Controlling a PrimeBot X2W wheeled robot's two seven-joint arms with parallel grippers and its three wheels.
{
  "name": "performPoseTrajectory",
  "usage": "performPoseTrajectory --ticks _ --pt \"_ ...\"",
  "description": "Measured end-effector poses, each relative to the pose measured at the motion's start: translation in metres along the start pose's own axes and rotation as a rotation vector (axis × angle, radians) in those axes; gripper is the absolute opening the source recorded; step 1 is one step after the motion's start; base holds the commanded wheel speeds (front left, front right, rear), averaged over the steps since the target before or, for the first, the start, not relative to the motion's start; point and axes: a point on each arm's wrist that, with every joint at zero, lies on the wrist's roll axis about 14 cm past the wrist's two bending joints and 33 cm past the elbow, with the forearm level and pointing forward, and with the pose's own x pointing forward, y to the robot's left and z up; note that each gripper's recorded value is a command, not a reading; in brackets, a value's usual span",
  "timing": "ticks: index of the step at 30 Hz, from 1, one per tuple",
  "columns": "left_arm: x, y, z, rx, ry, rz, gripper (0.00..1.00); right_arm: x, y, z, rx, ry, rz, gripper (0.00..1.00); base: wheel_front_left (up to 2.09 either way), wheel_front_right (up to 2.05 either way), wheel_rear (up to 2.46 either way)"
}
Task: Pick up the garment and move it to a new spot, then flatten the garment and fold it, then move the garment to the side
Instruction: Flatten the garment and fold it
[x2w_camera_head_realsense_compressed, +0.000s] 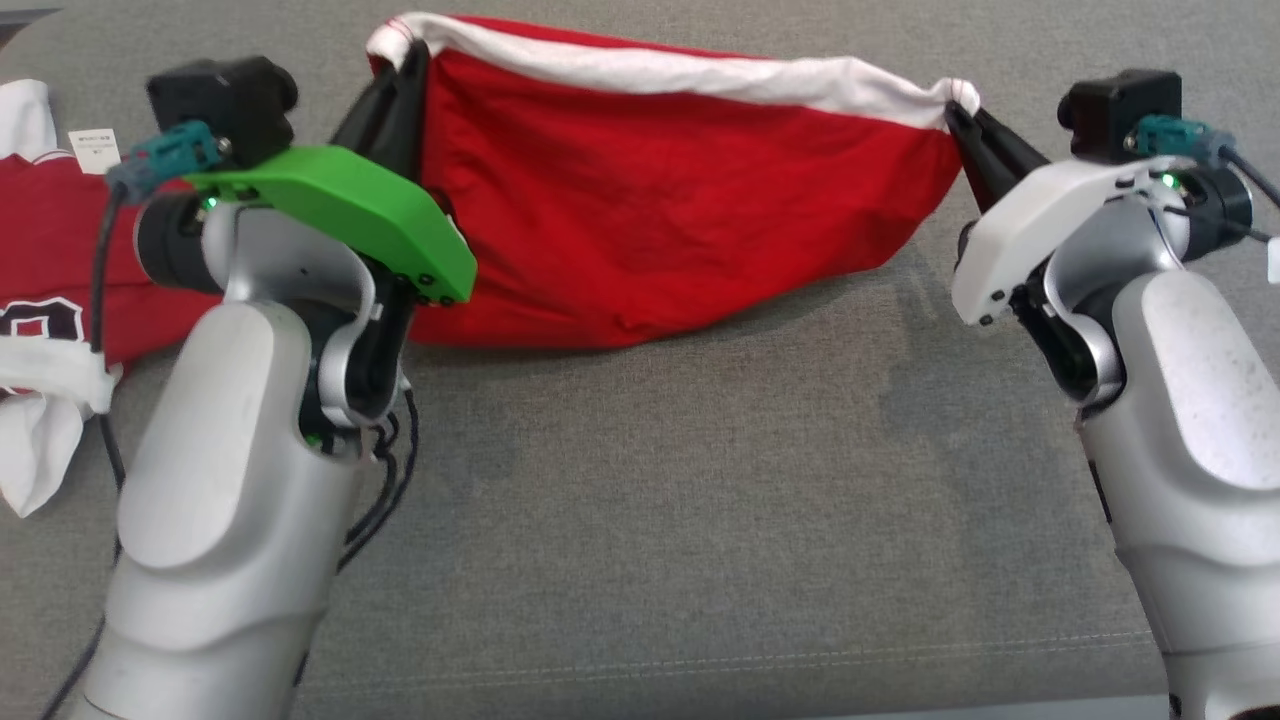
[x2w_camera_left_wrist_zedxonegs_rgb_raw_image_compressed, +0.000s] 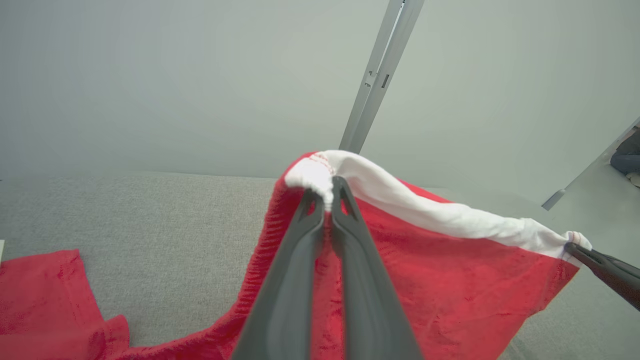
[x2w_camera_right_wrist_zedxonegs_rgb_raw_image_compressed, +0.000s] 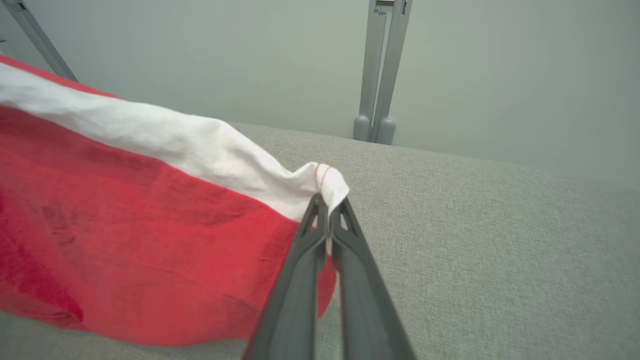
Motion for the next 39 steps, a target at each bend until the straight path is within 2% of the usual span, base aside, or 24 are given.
performPoseTrajectory --ticks 3,4,8,11,18,23,31,39 --pt "0.013 0.006 0.013 0.063 -0.041 -0.010 0.00 0.009 -0.002 0.012 -0.028 -0.024 0.010 0.00 0.00 0.00 0.00" --pt "0.020 0.006 0.022 0.043 -0.069 -0.020 0.00 0.015 -0.003 0.018 -0.036 -0.032 0.016 0.00 0.00 0.00 0.00" --pt "0.050 0.003 0.049 0.076 -0.151 -0.083 0.00 0.036 -0.009 0.044 -0.097 -0.095 0.027 0.00 0.00 0.00 0.00" --pt "0.073 0.001 0.069 0.031 -0.207 -0.135 0.00 0.055 -0.013 0.070 -0.147 -0.158 0.029 0.00 0.00 0.00 0.00" --pt "0.124 0.012 0.102 0.046 -0.293 -0.190 0.00 0.095 -0.034 0.125 -0.270 -0.309 -0.008 0.00 0.00 0.00 0.00" --pt "0.152 0.020 0.112 -0.057 -0.366 -0.218 0.00 0.120 -0.050 0.139 -0.351 -0.388 -0.048 0.00 0.00 0.00 0.00" --pt "0.168 0.032 0.120 -0.147 -0.540 -0.240 0.00 0.132 -0.077 0.177 -0.468 -0.558 -0.134 0.00 0.00 0.00 0.00" --pt "0.157 0.039 0.138 -0.168 -0.688 -0.234 0.00 0.116 -0.069 0.217 -0.603 -0.717 -0.183 0.00 0.00 0.00 0.00"
